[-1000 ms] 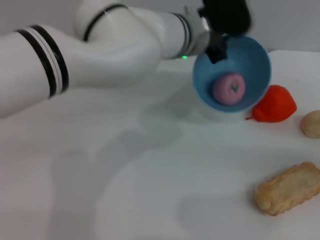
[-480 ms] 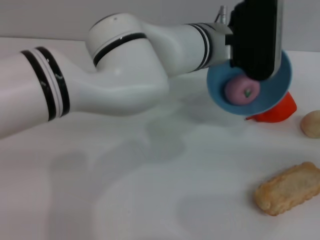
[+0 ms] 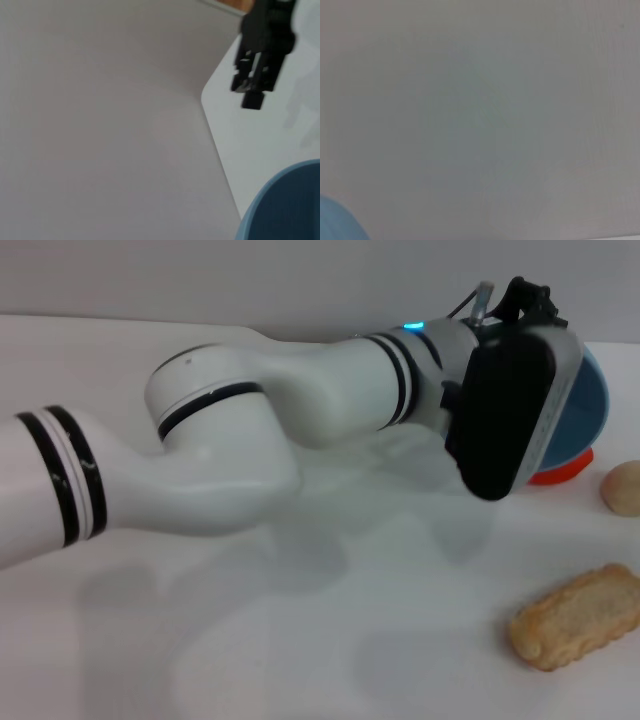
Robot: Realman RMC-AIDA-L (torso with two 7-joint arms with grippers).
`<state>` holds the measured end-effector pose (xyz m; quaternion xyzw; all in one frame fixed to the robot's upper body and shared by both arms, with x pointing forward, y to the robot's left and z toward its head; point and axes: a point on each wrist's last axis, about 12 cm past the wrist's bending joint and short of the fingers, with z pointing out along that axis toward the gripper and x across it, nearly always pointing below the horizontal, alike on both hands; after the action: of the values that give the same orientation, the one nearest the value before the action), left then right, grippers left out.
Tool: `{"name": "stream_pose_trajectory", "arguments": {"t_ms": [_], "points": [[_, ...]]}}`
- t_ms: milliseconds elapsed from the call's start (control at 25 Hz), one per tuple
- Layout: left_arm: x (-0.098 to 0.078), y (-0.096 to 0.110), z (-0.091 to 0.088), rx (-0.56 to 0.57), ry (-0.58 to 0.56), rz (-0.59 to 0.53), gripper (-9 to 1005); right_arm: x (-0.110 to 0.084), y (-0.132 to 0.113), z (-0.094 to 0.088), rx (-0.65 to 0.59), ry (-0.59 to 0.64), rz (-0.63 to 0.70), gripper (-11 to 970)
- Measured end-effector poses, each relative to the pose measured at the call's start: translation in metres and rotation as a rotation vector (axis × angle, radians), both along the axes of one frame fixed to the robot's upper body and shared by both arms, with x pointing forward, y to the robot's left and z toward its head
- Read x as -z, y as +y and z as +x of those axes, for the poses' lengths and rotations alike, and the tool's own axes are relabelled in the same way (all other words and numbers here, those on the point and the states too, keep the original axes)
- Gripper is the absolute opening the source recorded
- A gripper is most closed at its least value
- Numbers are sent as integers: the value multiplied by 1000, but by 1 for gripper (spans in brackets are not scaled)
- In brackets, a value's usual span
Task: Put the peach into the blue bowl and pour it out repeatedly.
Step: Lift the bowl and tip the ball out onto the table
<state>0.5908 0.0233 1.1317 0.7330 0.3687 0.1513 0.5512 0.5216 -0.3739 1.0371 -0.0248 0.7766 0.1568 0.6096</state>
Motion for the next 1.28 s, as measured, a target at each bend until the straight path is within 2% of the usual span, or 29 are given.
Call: {"name": "stream_pose_trajectory", "arguments": {"t_ms": [80,280,520,560,600,720,1040,1160,1280], "points": [[3,2,-3,21,-38,14,-1,0,1,1,-1,-1,0,567],[5,5,-5,23,-43,-1,-1,0,2,2,-3,-1,1,567],[4,20,6,-92,84,-247,-2,3,6,2,-8,10,13,567],[4,20,6,-92,84,-247,-2,4,6,2,-8,11,13,567],[15,24,-1,-47,30,-212,-2,4,5,2,-6,11,12,567],[26,29,-11,9,-77,-141,-2,3,4,3,0,7,13,567],[27,29,-19,85,-260,-40,-2,2,5,4,-2,6,14,566],[26,28,-21,82,-252,-56,-2,3,5,4,-2,7,16,566],[22,30,-17,7,-177,-157,-2,4,7,3,-5,11,24,566]]}}
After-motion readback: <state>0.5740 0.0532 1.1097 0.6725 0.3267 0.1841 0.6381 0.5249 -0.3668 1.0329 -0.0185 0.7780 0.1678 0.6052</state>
